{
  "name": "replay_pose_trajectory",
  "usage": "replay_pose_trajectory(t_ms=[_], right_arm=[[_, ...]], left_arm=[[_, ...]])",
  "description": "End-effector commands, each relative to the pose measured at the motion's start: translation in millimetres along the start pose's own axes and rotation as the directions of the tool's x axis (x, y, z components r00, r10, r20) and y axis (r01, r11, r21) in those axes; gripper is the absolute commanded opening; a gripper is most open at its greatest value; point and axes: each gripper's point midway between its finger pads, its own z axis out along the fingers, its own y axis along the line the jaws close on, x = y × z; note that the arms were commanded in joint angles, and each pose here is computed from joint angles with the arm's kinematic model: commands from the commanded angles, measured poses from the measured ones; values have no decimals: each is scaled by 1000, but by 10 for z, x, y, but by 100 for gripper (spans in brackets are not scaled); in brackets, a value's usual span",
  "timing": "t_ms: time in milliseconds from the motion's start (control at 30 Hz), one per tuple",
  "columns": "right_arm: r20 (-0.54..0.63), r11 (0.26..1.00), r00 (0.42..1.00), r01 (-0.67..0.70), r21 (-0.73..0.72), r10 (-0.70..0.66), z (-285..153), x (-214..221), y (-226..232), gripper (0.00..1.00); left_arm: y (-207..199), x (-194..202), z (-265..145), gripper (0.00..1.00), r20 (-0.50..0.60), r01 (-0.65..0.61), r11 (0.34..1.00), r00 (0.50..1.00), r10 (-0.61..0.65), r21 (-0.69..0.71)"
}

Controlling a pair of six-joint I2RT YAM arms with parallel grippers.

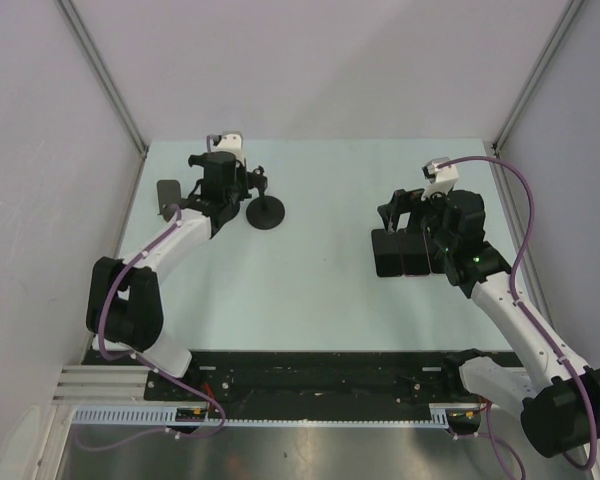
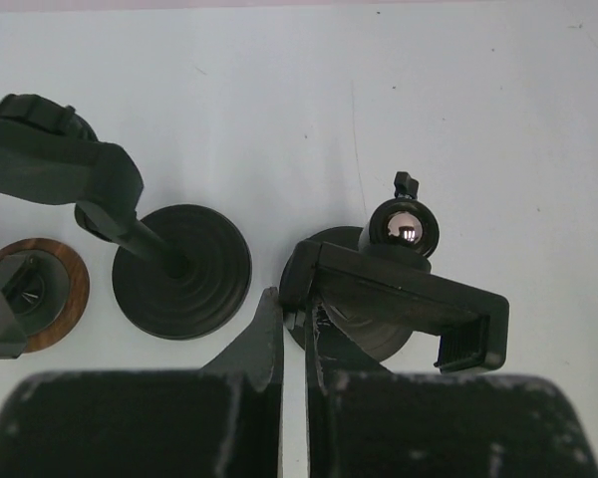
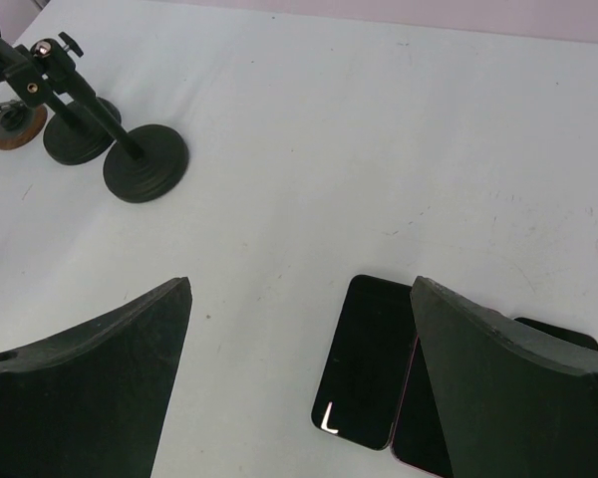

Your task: Remove the phone from the phone stand

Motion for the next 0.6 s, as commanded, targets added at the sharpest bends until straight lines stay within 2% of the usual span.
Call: replay_pose_trajectory(t_ms=[0,367,467,500,567], right_arm=[[48,1000,999,8,-14,-7,-35,-129,47,97],[49,1000,999,-4,-17,5,-40,-134,50,97],[51,1000,999,-13,-19,14,-40,-137,57,97],[51,1000,999,-15,-17,16,-40,-138,55,97],[55,1000,998,-14,-4,14,-58,-149,31,97]], left_arm=[[106,-747,16,0,245,124,992,962,-117,-14],[176,-746,137,1,253,147,989,957,-142,1],[149,-733,139,18,247,150,989,957,-149,15],[128,-754,115,31,250,151,988,956,-153,29],[124,-735,75,40,248,149,988,956,-153,36]])
